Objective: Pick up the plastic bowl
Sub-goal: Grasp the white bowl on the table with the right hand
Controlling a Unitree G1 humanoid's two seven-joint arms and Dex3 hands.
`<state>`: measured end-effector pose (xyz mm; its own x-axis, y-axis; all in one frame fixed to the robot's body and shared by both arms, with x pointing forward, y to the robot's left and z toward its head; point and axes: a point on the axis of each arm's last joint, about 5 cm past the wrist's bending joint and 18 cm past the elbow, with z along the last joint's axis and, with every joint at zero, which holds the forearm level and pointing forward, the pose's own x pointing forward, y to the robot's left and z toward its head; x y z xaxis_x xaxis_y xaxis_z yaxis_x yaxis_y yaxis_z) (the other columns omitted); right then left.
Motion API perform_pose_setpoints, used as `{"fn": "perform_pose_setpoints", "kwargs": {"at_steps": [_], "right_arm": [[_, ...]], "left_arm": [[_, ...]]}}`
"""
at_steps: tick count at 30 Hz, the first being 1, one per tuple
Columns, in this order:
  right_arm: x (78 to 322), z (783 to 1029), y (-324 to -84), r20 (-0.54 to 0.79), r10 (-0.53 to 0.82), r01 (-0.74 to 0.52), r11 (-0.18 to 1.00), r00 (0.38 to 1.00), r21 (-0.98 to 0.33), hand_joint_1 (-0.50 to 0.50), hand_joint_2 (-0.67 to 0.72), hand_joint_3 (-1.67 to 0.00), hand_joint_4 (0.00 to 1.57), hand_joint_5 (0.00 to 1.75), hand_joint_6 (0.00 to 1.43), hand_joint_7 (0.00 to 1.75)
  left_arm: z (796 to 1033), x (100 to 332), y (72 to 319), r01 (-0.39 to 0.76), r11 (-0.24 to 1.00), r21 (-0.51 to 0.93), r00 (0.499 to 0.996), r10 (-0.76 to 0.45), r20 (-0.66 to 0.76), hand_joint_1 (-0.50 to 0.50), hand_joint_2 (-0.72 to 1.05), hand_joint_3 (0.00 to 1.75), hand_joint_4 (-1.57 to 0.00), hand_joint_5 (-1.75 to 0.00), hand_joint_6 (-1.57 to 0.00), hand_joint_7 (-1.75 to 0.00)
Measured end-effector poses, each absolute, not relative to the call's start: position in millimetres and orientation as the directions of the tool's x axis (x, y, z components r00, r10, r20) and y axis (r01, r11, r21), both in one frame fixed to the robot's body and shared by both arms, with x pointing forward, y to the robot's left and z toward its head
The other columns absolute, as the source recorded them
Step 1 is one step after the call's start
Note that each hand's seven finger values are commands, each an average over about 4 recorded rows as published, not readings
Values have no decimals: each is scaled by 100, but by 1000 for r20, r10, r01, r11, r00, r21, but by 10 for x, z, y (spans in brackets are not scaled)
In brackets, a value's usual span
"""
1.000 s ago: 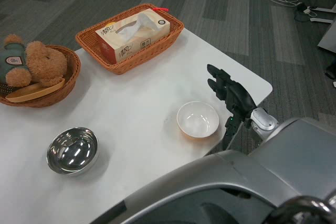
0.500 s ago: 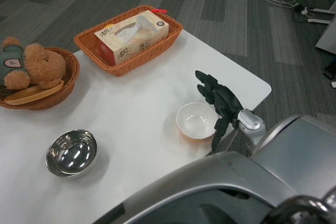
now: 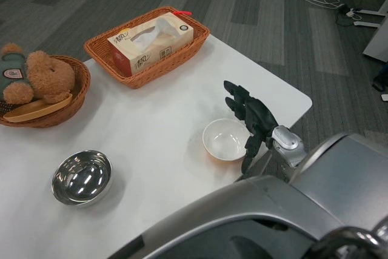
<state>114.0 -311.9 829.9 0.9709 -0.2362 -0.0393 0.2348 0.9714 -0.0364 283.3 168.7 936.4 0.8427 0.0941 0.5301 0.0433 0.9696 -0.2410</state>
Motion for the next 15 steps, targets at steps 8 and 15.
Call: {"fn": "perform_pose_setpoints", "kwargs": {"at_steps": [8,15], "right_arm": [[1110,8340,-3153,-14,-253,252,967,967,-39,-33,53,0,0,0,0,7],[1003,8324,-3204,-28,-293,292,956,956,-36,-33,53,0,0,0,0,7]], "left_arm": [[9362,2833,1686,43,969,-243,843,95,530,-50,87,0,0,0,0,0],[9360,2832,1684,44,969,-244,843,95,530,-50,87,0,0,0,0,0]]}}
